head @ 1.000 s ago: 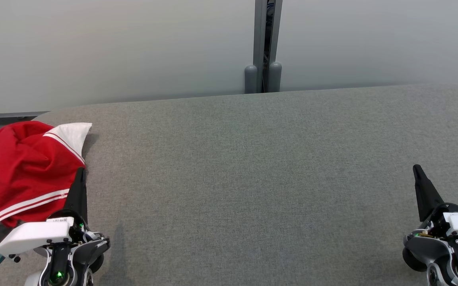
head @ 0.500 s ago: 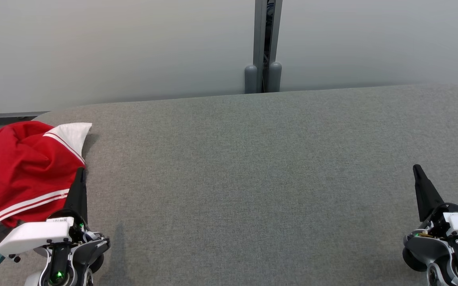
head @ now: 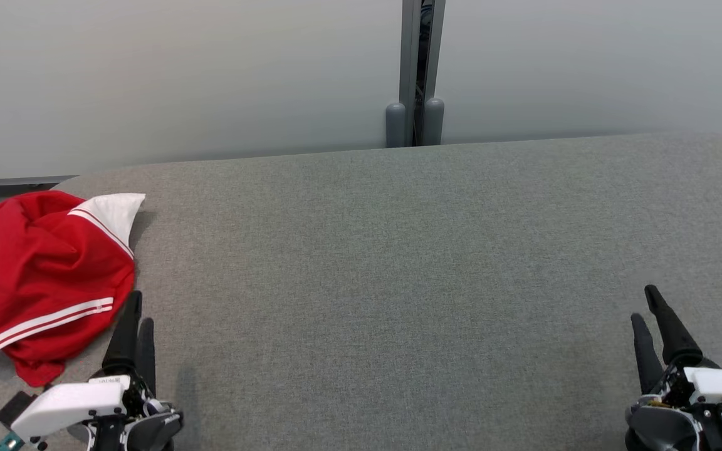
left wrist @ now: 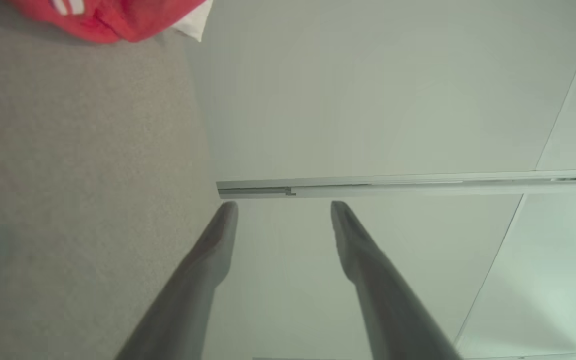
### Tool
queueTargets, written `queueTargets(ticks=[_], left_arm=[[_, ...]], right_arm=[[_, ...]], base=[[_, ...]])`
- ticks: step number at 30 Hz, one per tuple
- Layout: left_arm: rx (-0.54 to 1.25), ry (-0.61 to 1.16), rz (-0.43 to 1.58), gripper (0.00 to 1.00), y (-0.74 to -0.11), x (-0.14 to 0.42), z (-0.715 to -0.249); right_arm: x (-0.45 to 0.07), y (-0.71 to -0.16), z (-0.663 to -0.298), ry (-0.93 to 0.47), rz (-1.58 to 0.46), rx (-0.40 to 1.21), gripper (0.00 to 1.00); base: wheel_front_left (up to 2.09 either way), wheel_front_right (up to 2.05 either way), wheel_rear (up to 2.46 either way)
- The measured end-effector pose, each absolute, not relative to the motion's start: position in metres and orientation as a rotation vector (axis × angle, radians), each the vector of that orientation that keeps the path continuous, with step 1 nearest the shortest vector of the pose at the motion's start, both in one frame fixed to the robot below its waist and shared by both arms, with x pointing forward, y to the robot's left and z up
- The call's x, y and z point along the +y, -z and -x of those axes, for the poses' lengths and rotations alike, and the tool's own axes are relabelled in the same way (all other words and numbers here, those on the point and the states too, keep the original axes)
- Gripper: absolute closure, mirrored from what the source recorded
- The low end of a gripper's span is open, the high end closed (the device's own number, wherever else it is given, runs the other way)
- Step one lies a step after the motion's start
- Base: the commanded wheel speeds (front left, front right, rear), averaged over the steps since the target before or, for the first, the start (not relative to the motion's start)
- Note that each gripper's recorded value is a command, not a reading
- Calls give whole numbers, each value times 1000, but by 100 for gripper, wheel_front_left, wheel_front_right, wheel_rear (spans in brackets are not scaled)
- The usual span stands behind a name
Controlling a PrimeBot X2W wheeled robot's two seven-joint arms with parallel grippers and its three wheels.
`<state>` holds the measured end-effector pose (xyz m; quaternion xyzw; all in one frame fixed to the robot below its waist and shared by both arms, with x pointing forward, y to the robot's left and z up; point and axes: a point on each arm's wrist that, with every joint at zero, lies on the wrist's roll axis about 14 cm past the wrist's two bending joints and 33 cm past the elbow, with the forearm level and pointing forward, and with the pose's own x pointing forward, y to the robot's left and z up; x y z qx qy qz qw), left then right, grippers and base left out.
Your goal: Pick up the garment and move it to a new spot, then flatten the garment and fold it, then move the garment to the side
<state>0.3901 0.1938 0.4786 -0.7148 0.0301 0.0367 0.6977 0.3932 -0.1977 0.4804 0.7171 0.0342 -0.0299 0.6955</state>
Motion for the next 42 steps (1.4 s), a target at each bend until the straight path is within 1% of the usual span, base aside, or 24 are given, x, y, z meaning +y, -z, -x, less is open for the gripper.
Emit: queueTargets(ticks=[3,11,15,26,30,42], left_arm=[[104,-117,1599,0,-463,190,-380],[90,-91,1586,0,-471,182,-383],[79,-82,1541,0,-475,181,-384],[37,-51,1281,0,-490,184,-383],[39,-32,1147,0,-495,178,-382],[14,15,879,0,-512,163,-384]], right_arm=[[-195,-466,-385,99,-1605,111,0],[-184,-469,-386,78,-1581,117,0],[-178,-470,-387,68,-1534,123,0],[-170,-476,-388,29,-1275,125,0],[-162,-485,-390,-13,-1162,112,0],[-143,-505,-393,-106,-896,65,0]], base=[[0,0,0],[0,0,0],[0,0,0],[0,0,0],[0,0,0],[0,0,0]])
